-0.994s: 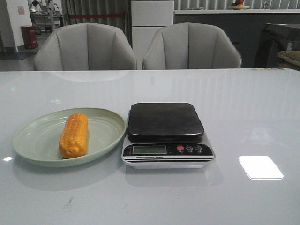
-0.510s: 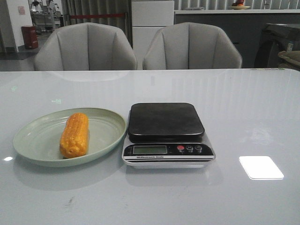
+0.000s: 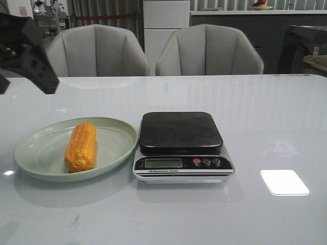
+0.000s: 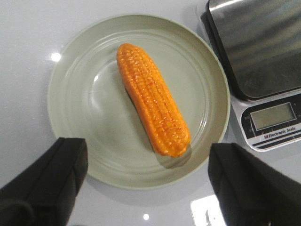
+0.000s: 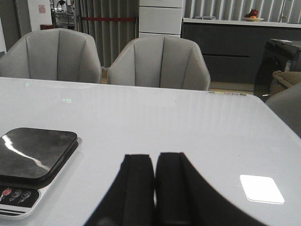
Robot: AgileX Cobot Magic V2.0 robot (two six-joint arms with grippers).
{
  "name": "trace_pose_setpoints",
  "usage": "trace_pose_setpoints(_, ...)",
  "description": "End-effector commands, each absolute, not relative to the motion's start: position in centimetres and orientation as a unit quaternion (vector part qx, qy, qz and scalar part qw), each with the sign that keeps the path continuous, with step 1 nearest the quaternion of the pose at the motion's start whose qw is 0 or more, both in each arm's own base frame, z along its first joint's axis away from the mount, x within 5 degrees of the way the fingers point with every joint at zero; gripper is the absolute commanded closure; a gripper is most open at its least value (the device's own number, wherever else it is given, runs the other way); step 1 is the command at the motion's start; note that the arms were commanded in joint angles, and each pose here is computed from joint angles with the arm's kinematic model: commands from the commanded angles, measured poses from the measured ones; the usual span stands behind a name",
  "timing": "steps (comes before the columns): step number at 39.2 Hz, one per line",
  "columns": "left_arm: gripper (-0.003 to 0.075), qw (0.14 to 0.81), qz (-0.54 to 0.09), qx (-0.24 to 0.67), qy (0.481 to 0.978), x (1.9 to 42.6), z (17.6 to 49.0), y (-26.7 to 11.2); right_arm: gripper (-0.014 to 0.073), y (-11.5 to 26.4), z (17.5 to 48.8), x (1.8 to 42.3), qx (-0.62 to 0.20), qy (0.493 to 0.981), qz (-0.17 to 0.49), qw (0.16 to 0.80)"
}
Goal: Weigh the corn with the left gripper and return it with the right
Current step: 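Lower the left gripper over the corn cob on the plate and grasp it, then lift the corn with the left gripper and lower it onto the scale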
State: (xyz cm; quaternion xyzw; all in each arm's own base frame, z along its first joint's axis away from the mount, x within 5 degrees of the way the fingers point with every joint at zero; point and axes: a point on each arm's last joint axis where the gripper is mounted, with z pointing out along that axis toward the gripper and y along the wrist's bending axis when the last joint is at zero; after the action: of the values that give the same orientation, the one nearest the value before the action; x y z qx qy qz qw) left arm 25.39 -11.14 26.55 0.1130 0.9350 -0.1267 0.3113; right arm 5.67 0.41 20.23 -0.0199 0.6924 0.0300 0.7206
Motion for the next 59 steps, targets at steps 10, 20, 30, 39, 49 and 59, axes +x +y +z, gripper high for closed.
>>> trace_pose_setpoints(10, 0.0143, 0.27, -0.137, 0.094, 0.949, 30.4, 25.1, -14.1, 0.0426, 0.3, 20.7, 5.5, -0.021, 0.661, 0.025, 0.75)
trace_pose_setpoints(20, 0.0143, 0.224, -0.128, 0.083, 0.963, 32.7, 22.3, -15.1, 0.0426, 0.3, 20.7, 5.5, -0.021, 0.661, 0.025, 0.75)
trace_pose_setpoints(30, 0.0237, 0.185, -0.12, 0.08, 0.972, 33.8, 20.0, -15.7, 0.0426, 0.3, 20.7, 5.5, -0.021, 0.661, 0.025, 0.75)
trace_pose_setpoints(39, 0.0491, 0.177, -0.134, 0.067, 0.973, 34.0, 19.8, -16.0, 0.0426, 0.3, 20.7, 5.5, -0.021, 0.661, 0.025, 0.75)
trace_pose_setpoints(49, 0.0526, 0.217, -0.161, 0.117, 0.956, 34.7, 23.7, -19.4, 0.0426, 0.3, 20.7, 5.5, -0.021, 0.661, 0.025, 0.75)
trace_pose_setpoints(59, 0.0521, 0.27, -0.223, 0.123, 0.928, 34.4, 25.5, -23.6, 0.0426, 0.3, 20.7, 5.5, -0.021, 0.661, 0.025, 0.75)
